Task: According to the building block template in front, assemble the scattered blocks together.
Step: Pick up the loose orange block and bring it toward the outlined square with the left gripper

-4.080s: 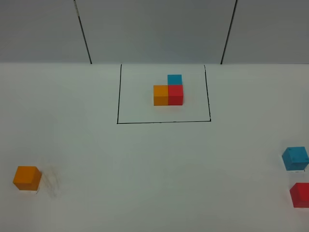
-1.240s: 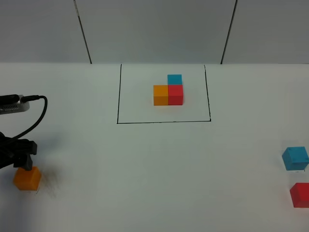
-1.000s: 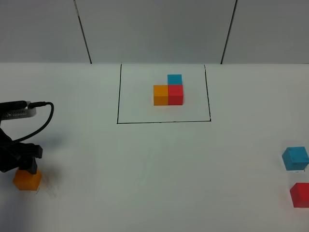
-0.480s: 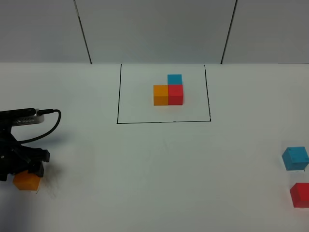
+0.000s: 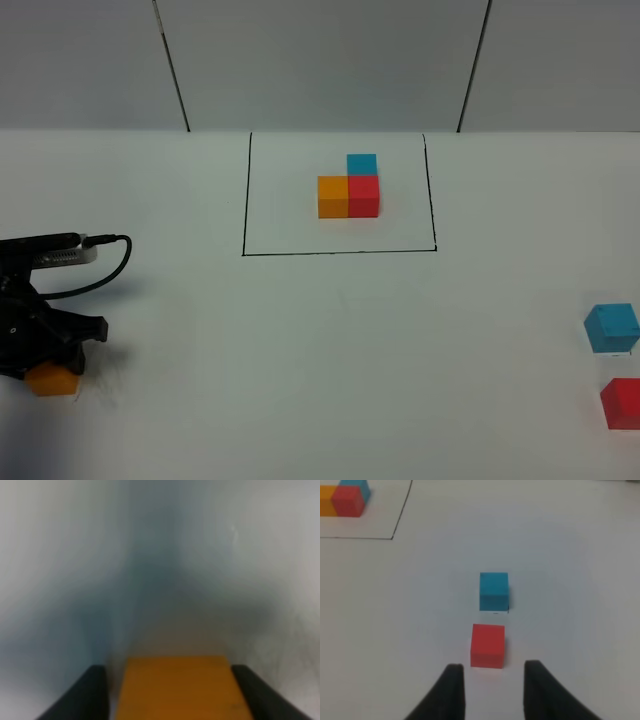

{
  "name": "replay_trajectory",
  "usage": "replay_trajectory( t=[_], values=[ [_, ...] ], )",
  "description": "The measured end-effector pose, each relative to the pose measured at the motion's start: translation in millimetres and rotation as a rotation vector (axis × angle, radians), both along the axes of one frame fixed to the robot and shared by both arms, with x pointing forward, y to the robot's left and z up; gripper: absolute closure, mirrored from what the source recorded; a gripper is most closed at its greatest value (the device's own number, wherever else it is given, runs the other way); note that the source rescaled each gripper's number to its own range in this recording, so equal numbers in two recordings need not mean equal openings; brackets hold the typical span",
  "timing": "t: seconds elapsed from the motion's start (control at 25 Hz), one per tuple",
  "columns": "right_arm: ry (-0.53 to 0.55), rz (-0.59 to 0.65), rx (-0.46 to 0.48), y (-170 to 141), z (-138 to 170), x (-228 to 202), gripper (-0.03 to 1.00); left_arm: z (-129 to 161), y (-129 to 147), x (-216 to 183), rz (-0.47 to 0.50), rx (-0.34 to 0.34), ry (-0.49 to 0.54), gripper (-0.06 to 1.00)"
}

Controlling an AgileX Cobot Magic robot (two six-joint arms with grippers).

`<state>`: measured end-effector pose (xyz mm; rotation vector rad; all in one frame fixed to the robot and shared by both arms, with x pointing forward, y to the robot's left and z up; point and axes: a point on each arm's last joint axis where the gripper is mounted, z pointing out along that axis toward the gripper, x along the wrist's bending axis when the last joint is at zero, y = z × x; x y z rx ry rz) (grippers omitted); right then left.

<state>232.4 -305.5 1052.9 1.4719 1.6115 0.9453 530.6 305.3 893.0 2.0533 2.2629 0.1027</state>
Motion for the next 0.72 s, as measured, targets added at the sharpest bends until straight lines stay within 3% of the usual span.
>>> replay_trajectory(
  t=[0.04,0.16,0.28,0.48,0.72],
  values=[
    [0.0,0.0,0.0,0,0,0,0.97,0,0,1,-0.001,0.0,-0.001,0.94],
    [0.0,0.0,0.0,0,0,0,0.97,5,-2,7,-0.029,0.003,-0.02,0.93],
    [0.0,0.0,0.0,0,0,0,0.97,20,-19,19,-0.178,0.015,-0.051,0.93],
    [0.0,0.0,0.0,0,0,0,0.97,51,-92,35,-0.644,-0.006,-0.126,0.93],
    [0.0,0.0,0.0,0,0,0,0.97,82,-190,27,-1.194,-0.048,-0.25,0.93]
  ],
)
